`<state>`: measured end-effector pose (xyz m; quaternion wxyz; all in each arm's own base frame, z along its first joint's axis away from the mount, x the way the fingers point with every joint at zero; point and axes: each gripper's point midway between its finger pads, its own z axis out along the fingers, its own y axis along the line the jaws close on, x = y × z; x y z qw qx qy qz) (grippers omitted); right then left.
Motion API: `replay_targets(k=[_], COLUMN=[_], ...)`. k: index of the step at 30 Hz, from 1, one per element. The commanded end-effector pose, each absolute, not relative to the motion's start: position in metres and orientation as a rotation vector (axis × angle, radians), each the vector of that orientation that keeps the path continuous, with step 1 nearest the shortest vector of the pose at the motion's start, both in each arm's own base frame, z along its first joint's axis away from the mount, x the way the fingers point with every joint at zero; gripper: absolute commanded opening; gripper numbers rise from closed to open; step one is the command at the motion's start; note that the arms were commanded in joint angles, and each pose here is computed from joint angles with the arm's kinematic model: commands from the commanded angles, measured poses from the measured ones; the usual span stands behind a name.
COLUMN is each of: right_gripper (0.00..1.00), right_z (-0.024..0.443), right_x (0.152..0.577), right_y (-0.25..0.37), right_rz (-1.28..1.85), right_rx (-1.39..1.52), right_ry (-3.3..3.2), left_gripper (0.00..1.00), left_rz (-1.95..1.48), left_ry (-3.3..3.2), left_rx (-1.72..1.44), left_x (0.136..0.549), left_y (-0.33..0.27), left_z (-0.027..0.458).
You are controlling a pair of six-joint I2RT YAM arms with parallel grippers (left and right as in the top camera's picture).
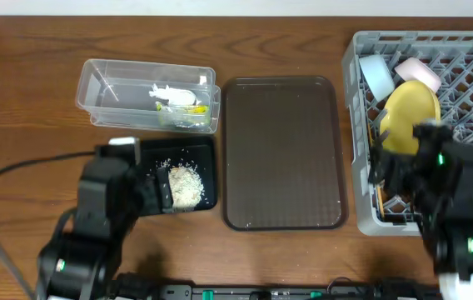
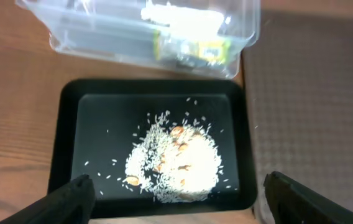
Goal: Sort waste into correct bins and load items into the dishwasher rack
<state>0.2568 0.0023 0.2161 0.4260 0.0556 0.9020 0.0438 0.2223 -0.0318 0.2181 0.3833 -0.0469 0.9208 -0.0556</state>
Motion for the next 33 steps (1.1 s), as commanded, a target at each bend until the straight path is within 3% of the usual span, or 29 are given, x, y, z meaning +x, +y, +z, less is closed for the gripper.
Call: replay_targets(k=[1,16,23,33], right_gripper=[0.99,0.99,0.99,0.99], right_z=[0.210,0.158,0.166,0.208], right_x=[0.239,0.168,0.168,0.209], right_y=[-0.002,0.000,0.002,0.013], right_rz=[0.083,0.074,0.081,0.116], right_rx=[0.158,0.183,0.164,0.019], right_ry=[2.229,2.507,2.456,1.880], left_gripper=[0.90,0.92,0.92,0.92], left_rz=[-0.159,-0.163,-0.164,-0.164], left_ry=[2.298,2.281,2.281,2.281], left_rx=[-0.088,-0.088,-0.088,-0.088], left_x=[0.217,0.214,0.214,0.214], left_y=[-0.033,-0.033,-0.033,-0.033], left_z=[0.225,0.229,0.229,0.229])
